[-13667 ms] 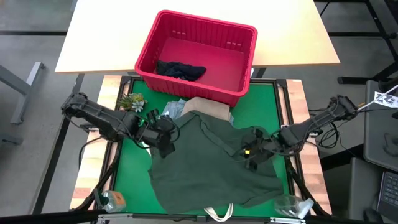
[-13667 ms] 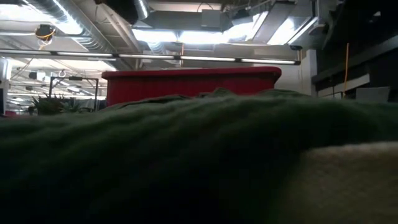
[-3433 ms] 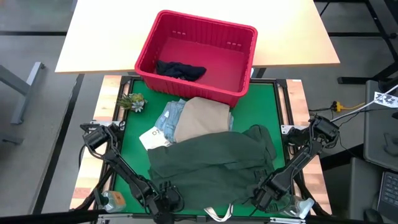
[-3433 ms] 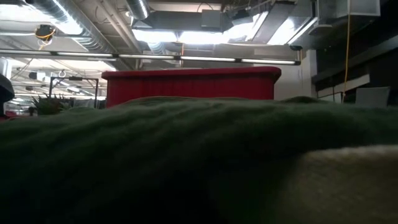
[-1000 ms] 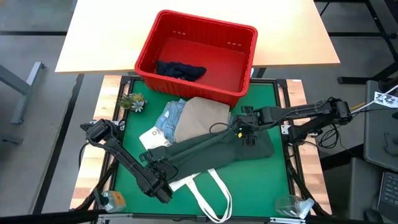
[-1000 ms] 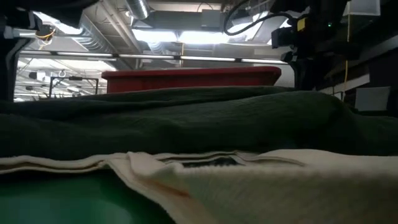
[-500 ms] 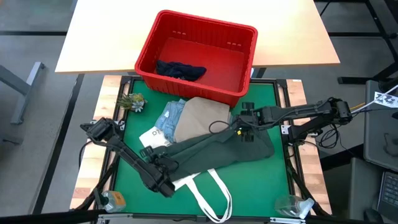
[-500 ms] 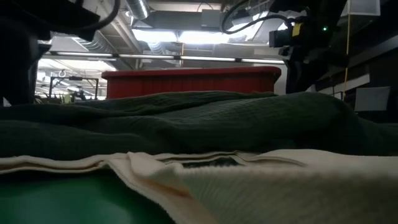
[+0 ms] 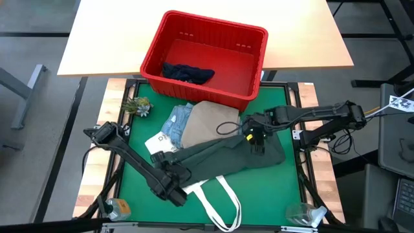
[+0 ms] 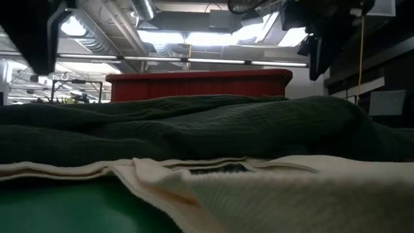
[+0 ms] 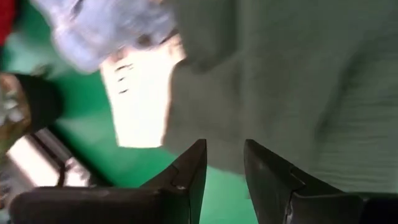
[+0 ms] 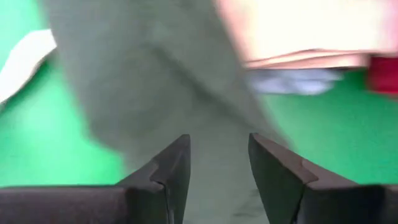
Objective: Fold Laundry from Bin
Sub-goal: Fold the green shirt
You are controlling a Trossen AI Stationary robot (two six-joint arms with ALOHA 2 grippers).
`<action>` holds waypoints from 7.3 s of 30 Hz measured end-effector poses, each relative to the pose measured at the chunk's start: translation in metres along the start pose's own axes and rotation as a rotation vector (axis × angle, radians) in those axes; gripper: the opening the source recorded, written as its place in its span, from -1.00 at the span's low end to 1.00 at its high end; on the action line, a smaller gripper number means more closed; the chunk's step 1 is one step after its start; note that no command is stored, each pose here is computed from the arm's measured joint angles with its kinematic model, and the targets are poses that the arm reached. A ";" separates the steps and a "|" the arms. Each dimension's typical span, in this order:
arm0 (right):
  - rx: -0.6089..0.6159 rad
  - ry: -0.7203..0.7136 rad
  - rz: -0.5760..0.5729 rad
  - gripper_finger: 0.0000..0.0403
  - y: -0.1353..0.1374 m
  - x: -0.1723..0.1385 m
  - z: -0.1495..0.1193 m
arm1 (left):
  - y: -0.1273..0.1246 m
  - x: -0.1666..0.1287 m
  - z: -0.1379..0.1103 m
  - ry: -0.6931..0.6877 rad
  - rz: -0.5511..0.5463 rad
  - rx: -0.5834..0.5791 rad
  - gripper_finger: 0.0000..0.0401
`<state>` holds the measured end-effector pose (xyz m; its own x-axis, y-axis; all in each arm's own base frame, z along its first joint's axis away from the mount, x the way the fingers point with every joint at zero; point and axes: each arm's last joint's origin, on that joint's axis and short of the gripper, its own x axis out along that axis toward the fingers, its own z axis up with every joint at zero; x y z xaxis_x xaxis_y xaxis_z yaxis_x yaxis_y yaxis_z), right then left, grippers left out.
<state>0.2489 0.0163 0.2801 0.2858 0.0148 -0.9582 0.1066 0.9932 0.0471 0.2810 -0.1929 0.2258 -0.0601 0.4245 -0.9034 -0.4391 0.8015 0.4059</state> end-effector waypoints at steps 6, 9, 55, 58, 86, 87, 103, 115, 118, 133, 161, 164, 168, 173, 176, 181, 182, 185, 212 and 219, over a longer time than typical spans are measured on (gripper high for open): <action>-0.057 -0.038 0.068 -0.19 0.019 0.000 0.001 | -0.023 -0.011 0.011 -0.138 -0.239 -0.020 -0.49; -0.088 -0.065 0.065 -0.19 0.027 -0.001 0.002 | -0.031 -0.009 0.018 -0.193 -0.313 -0.021 -0.49; -0.240 -0.080 0.119 -0.19 0.067 -0.003 -0.011 | -0.030 0.044 0.026 -0.107 -0.212 -0.130 -0.19; -0.240 -0.080 0.119 -0.19 0.067 -0.003 -0.011 | -0.030 0.044 0.026 -0.108 -0.206 -0.134 -0.32; -0.241 -0.082 0.119 -0.19 0.067 -0.003 -0.010 | 0.021 0.043 0.041 0.017 -0.019 -0.047 -0.96; -0.241 -0.082 0.119 -0.19 0.067 -0.003 -0.010 | 0.022 0.044 0.043 0.015 -0.014 -0.030 -0.95; -0.241 -0.082 0.120 -0.19 0.067 -0.003 -0.010 | 0.049 0.054 0.057 0.099 0.106 -0.055 -0.58; -0.243 -0.144 0.118 -0.19 0.068 0.011 -0.009 | 0.070 0.025 0.050 0.041 0.021 -0.084 -0.46; -0.243 -0.205 0.143 -0.19 0.070 0.021 -0.007 | 0.077 0.010 0.045 -0.005 -0.047 -0.101 -0.46; -0.244 -0.287 0.061 -0.19 0.066 0.075 0.007 | 0.028 -0.007 0.042 -0.242 -0.336 -0.151 -0.46; -0.077 -0.258 -0.125 -0.19 0.004 0.089 0.025 | 0.043 0.060 0.039 -0.084 -0.024 -0.115 -0.46; -0.055 -0.253 -0.116 -0.19 -0.002 0.089 0.026 | 0.043 0.060 0.039 -0.082 -0.027 -0.115 -0.46; -0.069 -0.220 -0.005 -0.19 0.001 0.084 0.021 | 0.042 0.059 0.037 -0.053 -0.053 -0.113 -0.46; -0.064 -0.087 0.086 -0.19 0.014 0.077 0.004 | 0.038 0.043 0.039 -0.081 -0.106 -0.107 -0.46; -0.055 -0.009 0.051 -0.19 0.023 0.074 -0.008 | 0.033 0.031 0.041 -0.116 -0.157 -0.092 -0.46; -0.033 0.123 -0.043 -0.19 0.038 0.071 -0.029 | 0.020 0.024 0.040 -0.136 -0.287 -0.097 -0.46; -0.025 0.149 -0.061 -0.19 0.040 0.071 -0.033 | 0.017 0.022 0.039 -0.140 -0.312 -0.096 -0.46; 0.015 0.195 -0.106 -0.19 0.048 0.069 -0.042 | 0.007 0.021 0.035 -0.162 -0.364 -0.093 -0.46; 0.106 0.399 -0.302 -0.19 0.050 0.115 -0.134 | -0.027 0.075 -0.042 -0.061 -0.466 -0.176 -0.46; 0.072 0.401 -0.293 -0.19 0.048 0.109 -0.136 | -0.028 0.071 -0.042 -0.062 -0.470 -0.177 -0.46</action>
<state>0.1556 0.0810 0.1396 -0.1527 -0.2064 -0.9665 0.1976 0.9518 -0.2345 0.2513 -0.2033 0.1445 0.2317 0.0632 -0.9707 -0.5511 0.8309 -0.0774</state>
